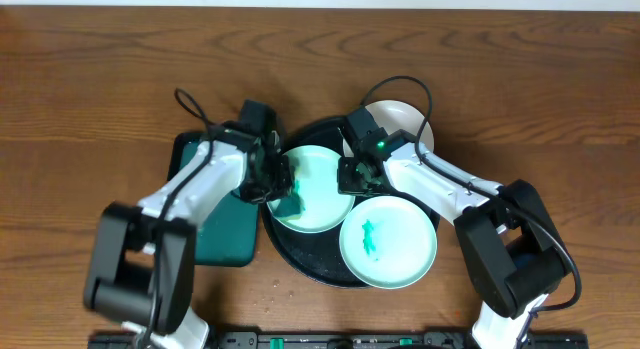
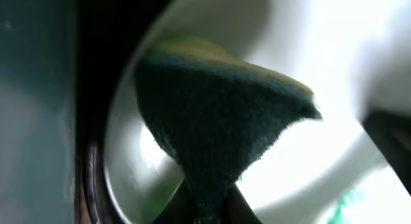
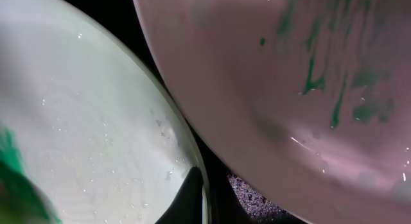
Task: Clean dirty plates on tray and stack at the side
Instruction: 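Scrub the pale green plate with the sponge in the left gripper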
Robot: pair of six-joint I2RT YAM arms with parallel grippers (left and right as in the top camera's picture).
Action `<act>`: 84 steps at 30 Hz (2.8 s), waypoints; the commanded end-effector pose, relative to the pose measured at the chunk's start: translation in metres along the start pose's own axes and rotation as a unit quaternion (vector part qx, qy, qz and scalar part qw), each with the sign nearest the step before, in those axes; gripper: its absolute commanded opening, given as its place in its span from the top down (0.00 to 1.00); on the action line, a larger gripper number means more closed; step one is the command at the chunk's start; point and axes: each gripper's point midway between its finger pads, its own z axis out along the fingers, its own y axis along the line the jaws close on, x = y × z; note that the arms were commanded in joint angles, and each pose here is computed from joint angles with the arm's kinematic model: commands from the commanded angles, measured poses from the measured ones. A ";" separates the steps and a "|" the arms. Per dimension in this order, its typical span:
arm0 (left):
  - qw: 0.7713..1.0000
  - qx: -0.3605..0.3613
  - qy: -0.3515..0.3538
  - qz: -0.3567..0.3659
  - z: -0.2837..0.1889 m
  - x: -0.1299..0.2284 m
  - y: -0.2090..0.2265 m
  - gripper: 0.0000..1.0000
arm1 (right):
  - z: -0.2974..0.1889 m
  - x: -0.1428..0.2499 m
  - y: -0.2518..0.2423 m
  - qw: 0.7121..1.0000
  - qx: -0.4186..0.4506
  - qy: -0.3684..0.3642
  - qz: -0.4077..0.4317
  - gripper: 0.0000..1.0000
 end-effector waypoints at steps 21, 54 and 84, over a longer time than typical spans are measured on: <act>0.979 0.139 0.128 0.078 0.046 0.043 -0.105 0.93 | 0.020 0.018 -0.016 0.999 0.036 0.034 0.002 0.99; 0.944 -0.326 -0.042 -0.025 0.001 -0.028 0.099 0.93 | 0.020 0.026 -0.020 0.998 0.043 0.049 0.004 0.99; 0.991 0.065 0.085 0.081 0.078 0.032 -0.089 0.93 | 0.019 0.029 -0.019 0.997 0.039 0.059 0.005 0.99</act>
